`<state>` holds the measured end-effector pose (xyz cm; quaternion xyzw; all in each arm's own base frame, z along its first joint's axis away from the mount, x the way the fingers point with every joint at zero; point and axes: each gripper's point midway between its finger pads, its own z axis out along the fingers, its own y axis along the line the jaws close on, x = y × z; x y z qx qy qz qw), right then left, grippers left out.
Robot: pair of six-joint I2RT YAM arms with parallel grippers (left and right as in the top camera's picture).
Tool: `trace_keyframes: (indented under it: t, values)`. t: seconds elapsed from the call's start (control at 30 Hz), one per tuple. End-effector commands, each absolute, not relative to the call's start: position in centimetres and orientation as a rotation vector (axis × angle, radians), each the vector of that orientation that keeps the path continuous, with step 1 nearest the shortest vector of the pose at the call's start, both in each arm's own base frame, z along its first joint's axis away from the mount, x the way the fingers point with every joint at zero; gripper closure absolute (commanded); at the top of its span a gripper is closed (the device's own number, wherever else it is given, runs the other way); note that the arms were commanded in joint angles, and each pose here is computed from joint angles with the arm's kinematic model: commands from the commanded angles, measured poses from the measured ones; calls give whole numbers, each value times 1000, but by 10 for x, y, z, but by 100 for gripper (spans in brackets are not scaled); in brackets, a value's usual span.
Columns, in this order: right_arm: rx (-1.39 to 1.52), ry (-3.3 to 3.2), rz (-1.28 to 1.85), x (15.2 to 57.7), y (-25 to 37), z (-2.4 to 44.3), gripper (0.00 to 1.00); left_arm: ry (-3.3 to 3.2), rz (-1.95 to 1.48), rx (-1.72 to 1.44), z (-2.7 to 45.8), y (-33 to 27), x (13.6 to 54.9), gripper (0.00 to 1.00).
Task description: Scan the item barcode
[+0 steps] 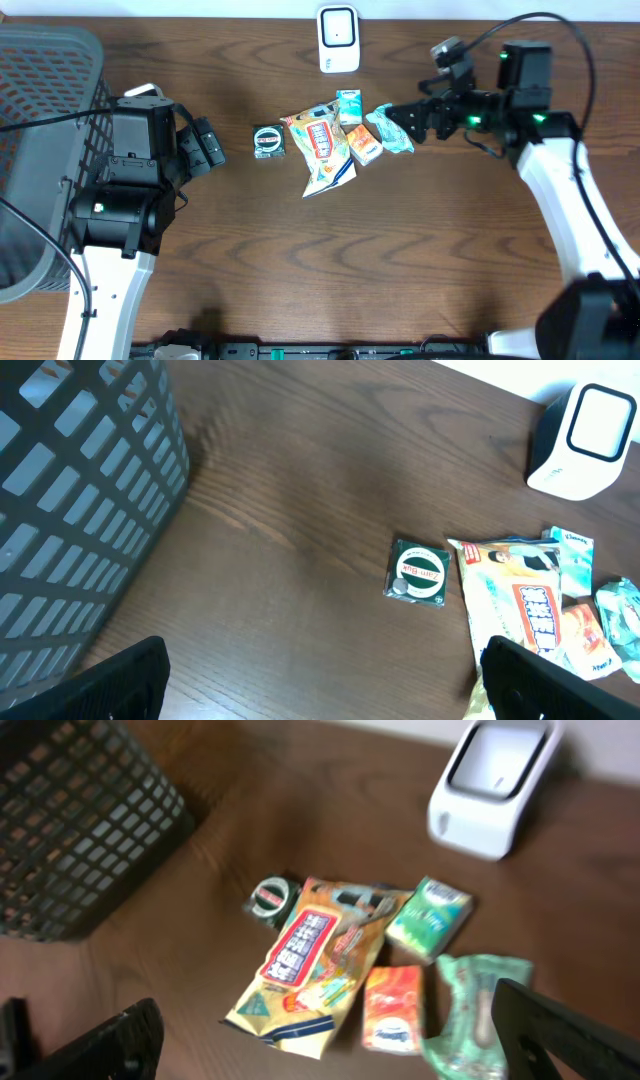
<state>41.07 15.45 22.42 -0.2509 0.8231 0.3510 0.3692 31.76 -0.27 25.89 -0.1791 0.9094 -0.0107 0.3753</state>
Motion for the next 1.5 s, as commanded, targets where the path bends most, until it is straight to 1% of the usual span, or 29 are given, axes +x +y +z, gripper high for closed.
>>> trace_keyframes:
  t: [0.0,0.07,0.13,0.2,0.27,0.4,0.5,0.57,0.6,0.63,0.67,0.73,0.87,1.0,1.03,1.1,1.23,1.37,1.4,1.47]
  values:
    - [-576,2173,968,418,168,212,1,2320,-14,-450,262,0,317,2]
    - [-441,2288,839,430,159,190,1,2321,-14,-450,261,0,317,2]
    - [-282,2386,606,443,141,171,1,2320,-14,-450,262,0,317,2]
    - [-185,2416,421,449,129,164,1,2320,-14,-450,262,0,317,2]
    - [-165,2424,286,451,126,163,1,2320,-14,-450,262,0,317,2]
    - [-176,2443,146,447,129,155,1,2320,-14,-450,262,0,317,2]
    - [-163,2460,6,452,121,137,1,2320,-14,-450,262,0,317,2]
    - [-162,2479,-25,455,120,124,2,2320,-14,-450,262,0,317,2]
    - [-166,2494,-26,456,121,116,4,2320,-14,-450,262,0,317,2]
    - [-172,2509,-20,457,123,107,11,2320,-14,-450,262,0,317,2]
    - [-179,2519,-9,458,125,100,14,2320,-14,-449,262,0,317,2]
    - [-215,2538,-2,459,130,86,19,2320,-14,-450,262,0,317,2]
    - [-352,2552,-20,460,140,63,19,2320,-14,-450,262,0,317,2]
    - [-426,2543,-43,461,149,55,20,2320,-14,-450,262,0,317,3]
    - [-427,2539,-54,462,150,54,22,2320,-15,-450,262,0,317,2]
    - [-428,2535,-71,463,150,52,30,2323,-13,-450,261,0,317,2]
    - [-450,2551,-92,460,150,42,35,2324,-13,-450,261,0,317,2]
    - [-435,2583,-196,460,136,24,40,2324,-13,-450,261,0,317,2]
    - [-434,2594,-207,460,134,19,43,2324,-13,-450,261,0,317,2]
    - [-432,2614,-217,458,130,13,56,2324,-13,-450,261,0,317,2]
